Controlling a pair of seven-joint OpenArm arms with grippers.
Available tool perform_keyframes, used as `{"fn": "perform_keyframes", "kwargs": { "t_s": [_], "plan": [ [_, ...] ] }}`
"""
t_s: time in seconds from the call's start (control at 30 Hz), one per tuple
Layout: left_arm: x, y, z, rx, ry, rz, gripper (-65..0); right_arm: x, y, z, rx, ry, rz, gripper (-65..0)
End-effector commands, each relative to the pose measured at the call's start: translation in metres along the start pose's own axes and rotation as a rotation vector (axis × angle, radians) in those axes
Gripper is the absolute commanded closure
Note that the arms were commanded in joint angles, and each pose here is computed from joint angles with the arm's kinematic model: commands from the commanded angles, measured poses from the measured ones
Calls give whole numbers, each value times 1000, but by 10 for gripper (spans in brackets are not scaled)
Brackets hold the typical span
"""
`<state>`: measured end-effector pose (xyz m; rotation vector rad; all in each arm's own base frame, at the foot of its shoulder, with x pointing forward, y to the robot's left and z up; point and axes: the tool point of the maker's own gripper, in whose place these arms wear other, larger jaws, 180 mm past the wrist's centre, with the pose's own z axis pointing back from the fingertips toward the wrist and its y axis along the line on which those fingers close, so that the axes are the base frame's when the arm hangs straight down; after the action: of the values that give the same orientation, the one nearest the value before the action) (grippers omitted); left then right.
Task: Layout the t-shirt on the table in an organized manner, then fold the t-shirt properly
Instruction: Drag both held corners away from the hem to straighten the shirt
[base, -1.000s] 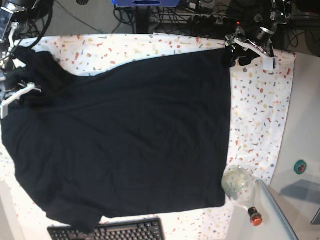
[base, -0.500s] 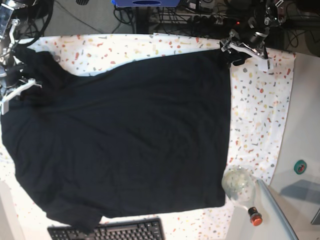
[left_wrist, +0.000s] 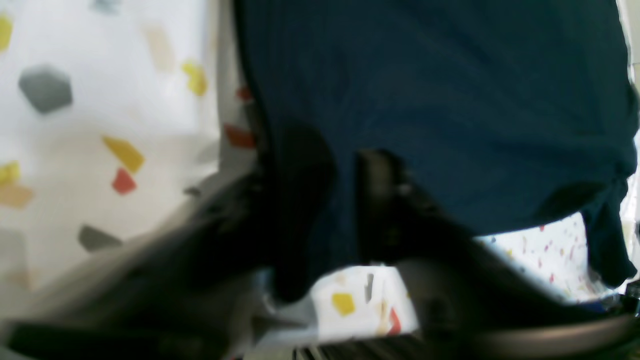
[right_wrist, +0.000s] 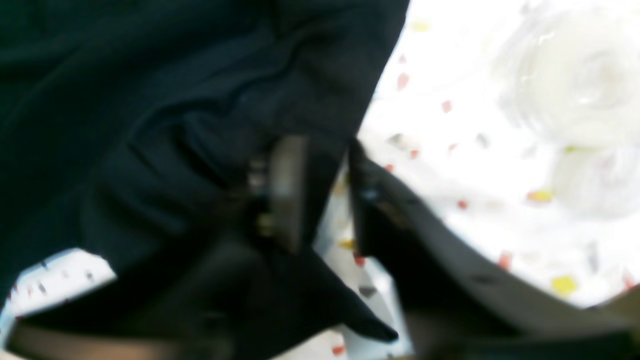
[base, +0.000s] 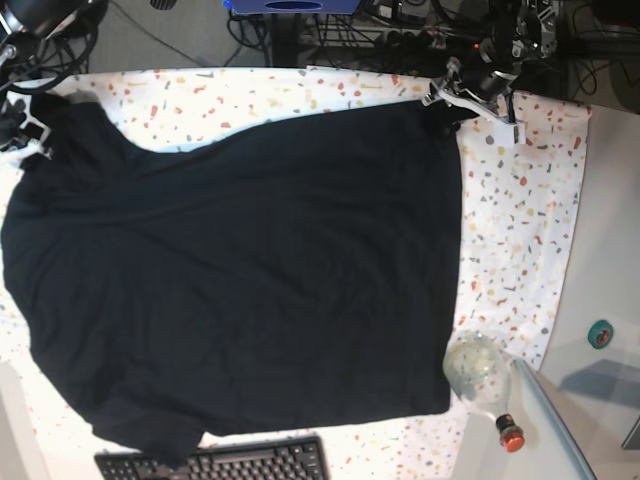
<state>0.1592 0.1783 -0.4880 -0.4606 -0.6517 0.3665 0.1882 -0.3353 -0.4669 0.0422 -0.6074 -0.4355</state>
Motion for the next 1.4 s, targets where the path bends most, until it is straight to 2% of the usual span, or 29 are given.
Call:
{"fn": "perform_keyframes", "kwargs": {
  "t_s": [0.0, 0.03, 0.2, 0.7, 0.93, 1.0, 1.03, 1.1, 1.13, 1.27, 1.37],
  "plan": [
    [0, 1, 2, 4, 5, -7, -43, 16, -14, 4, -9, -37, 3, -242],
    [0, 1, 2, 4, 5, -7, 0, 12, -15, 1, 6, -22, -8, -269],
    [0, 2, 2, 5, 7, -8, 0, -7, -18, -11, 37, 47, -41, -284],
    [5, 5, 4, 10, 4, -23, 0, -5, -8, -15, 65, 67, -34, -290],
    [5, 4, 4, 8, 4, -27, 0, -16, 2, -28, 106, 102, -78, -282],
    [5, 4, 4, 8, 4, -27, 0, -17, 4, -28, 109, 106, -80, -246],
    [5, 4, 5, 9, 5, -27, 0, -17, 4, -28, 108, 106, -79, -197],
    [5, 4, 5, 10, 5, -26, 0, -19, 3, -28, 107, 111, -79, -44],
    [4, 5, 5, 11, 7, -27, 0, -19, 3, -28, 107, 111, -79, 0],
    [6, 3, 6, 9, 1, -32, 0, -25, 0, -26, 100, 128, -81, 0],
    [8, 3, 10, 11, -8, -40, 0, -25, -9, -16, 69, 133, -46, 0]
  ]
}}
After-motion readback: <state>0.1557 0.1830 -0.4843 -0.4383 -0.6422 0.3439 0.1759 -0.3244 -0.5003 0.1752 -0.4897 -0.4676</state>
